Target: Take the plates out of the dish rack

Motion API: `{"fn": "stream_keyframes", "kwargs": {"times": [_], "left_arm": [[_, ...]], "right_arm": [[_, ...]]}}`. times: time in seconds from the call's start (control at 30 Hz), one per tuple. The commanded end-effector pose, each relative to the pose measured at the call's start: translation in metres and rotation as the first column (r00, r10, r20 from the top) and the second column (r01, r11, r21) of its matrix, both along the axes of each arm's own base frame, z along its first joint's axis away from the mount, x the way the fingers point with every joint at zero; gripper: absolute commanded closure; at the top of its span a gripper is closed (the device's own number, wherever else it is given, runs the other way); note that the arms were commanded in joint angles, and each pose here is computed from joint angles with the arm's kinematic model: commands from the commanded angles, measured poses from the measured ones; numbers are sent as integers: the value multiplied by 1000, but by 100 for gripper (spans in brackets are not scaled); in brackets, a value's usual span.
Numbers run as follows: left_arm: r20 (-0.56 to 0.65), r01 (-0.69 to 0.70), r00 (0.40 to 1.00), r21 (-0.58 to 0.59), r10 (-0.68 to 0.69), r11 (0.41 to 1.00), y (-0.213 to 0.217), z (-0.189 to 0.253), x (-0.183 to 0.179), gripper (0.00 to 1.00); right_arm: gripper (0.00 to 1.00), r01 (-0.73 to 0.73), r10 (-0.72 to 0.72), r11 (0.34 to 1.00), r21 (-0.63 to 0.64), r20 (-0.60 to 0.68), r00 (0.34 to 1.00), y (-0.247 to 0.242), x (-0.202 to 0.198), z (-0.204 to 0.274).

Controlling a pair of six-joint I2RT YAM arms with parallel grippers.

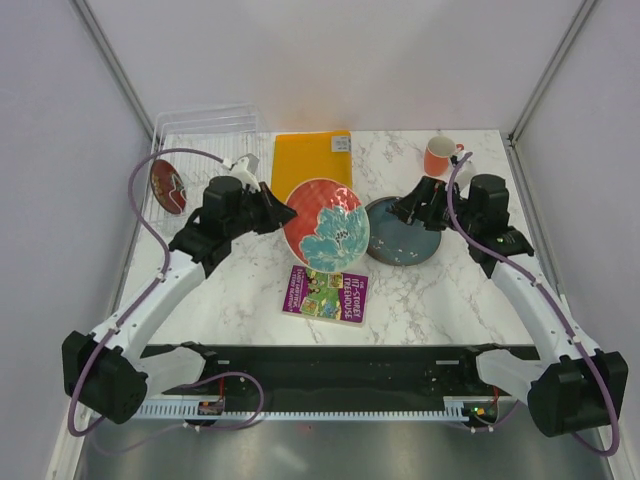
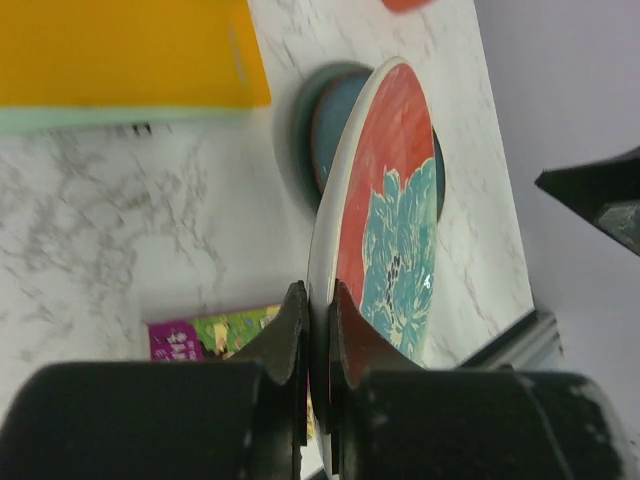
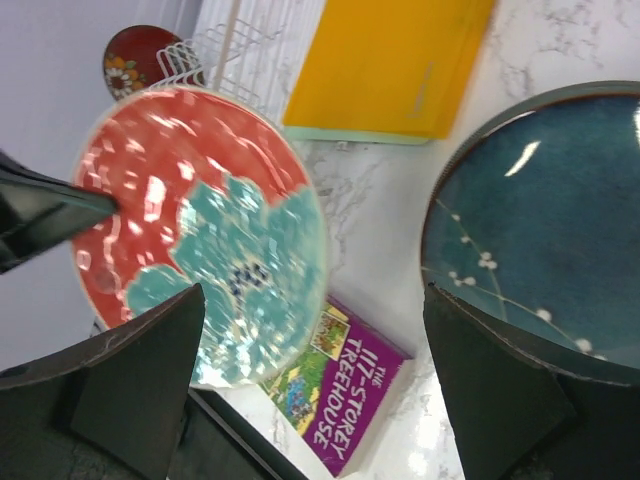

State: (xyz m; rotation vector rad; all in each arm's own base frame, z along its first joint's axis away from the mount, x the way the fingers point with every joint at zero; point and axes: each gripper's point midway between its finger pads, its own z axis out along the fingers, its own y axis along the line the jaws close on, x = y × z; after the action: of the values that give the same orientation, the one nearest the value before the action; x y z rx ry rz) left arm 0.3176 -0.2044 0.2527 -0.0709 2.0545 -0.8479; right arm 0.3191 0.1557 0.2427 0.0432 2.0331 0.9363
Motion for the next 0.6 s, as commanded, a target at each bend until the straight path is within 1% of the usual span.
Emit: {"fn": "stream_keyframes", "kwargs": {"times": [0.0,0.1,0.23,0.33,0.43,0.47,0.53,0.57], "left_arm": [[273,200,957,-392,-94,898,-35,119,-16,98],[266,224,957,-415,-118,882,-39,116,-22,98],[288,259,948,-441,-138,859,-42,121,-32,98],[300,267,944,-449,-138,853,-41,121,-35,98],[294,275,944,-456,-148,846,-42,118,-37,98],[296,282,943,-460,-154,842,-44,117,-38,98],[284,271,947,-462,-148,845,-44,112,-37,98],[282,266,949,-465,-144,845,-43,110,-36,98]], "right_arm": [[3,-76,68,992,103,87,994,27,-4,28],[3,-82,76,989,126,55,996,35,-6,19],[3,-82,81,989,122,14,997,39,-6,4],[3,-90,87,988,129,26,996,41,-4,4],[6,-114,110,983,147,33,993,46,-5,3],[16,-120,117,980,158,30,993,48,-6,3],[21,-153,148,972,180,43,988,53,-8,6],[31,-161,157,968,192,38,987,54,-9,3]]}}
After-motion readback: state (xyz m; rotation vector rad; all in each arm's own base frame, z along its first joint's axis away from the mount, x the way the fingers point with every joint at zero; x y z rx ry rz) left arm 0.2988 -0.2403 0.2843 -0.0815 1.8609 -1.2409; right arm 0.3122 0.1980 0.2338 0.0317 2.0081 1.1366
